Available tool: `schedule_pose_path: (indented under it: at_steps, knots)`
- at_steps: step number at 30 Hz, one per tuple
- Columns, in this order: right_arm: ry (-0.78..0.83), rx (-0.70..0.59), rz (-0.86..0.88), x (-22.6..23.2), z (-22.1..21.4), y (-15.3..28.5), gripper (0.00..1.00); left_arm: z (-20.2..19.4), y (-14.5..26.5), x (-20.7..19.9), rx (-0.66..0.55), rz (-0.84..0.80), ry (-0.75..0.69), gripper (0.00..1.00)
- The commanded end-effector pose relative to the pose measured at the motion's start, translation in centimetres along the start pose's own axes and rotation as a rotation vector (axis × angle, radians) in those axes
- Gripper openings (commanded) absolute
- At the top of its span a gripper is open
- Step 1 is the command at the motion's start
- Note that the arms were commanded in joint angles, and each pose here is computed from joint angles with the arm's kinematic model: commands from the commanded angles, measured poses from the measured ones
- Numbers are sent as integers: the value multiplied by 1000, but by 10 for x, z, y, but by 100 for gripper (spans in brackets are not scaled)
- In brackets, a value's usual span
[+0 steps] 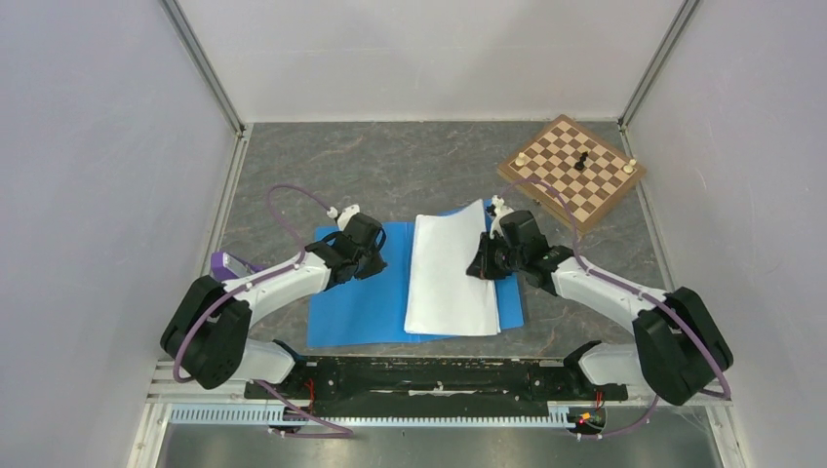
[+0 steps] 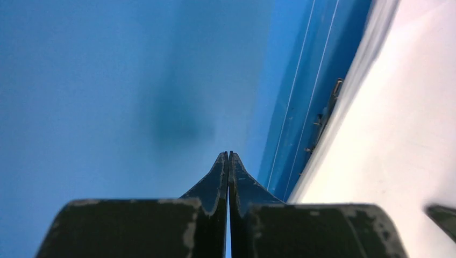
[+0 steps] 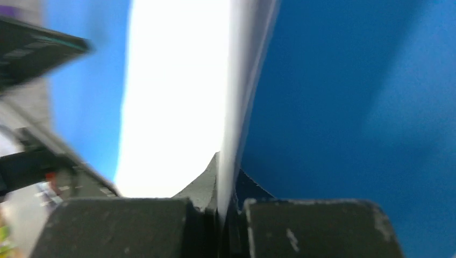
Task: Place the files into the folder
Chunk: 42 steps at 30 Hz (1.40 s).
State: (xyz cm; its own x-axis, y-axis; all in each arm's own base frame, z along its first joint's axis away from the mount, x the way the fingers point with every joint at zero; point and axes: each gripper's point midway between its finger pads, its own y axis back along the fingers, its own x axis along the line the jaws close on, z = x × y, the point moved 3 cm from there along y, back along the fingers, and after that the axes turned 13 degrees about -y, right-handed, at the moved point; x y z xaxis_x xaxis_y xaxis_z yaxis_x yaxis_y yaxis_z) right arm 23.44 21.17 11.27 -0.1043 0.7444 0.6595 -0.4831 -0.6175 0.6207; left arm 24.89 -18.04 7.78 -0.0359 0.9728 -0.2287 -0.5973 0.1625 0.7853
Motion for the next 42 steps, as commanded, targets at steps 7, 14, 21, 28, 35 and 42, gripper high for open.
schedule_pose_path:
  at_steps: [7, 14, 21, 28, 35, 42]
  knots:
    - [169, -60, -356, -73, 5, -1, 0, -11, -15, -6, 32, -29, 7, 2]
    - [189, -53, -329, -76, -2, -5, 0, -22, -22, -4, 65, -24, -8, 2]
    - [173, -49, -278, -73, -6, -11, 0, -24, -25, -5, 70, -25, -17, 2]
    - [173, -52, -218, -65, -10, -18, 0, -27, -29, -6, 81, -24, -24, 2]
    - [201, -63, -192, -57, -7, -21, 0, -26, -29, -8, 79, -29, -31, 2]
    - [271, -37, -236, -58, -4, -22, 0, -22, -29, -12, 76, -38, -52, 2]
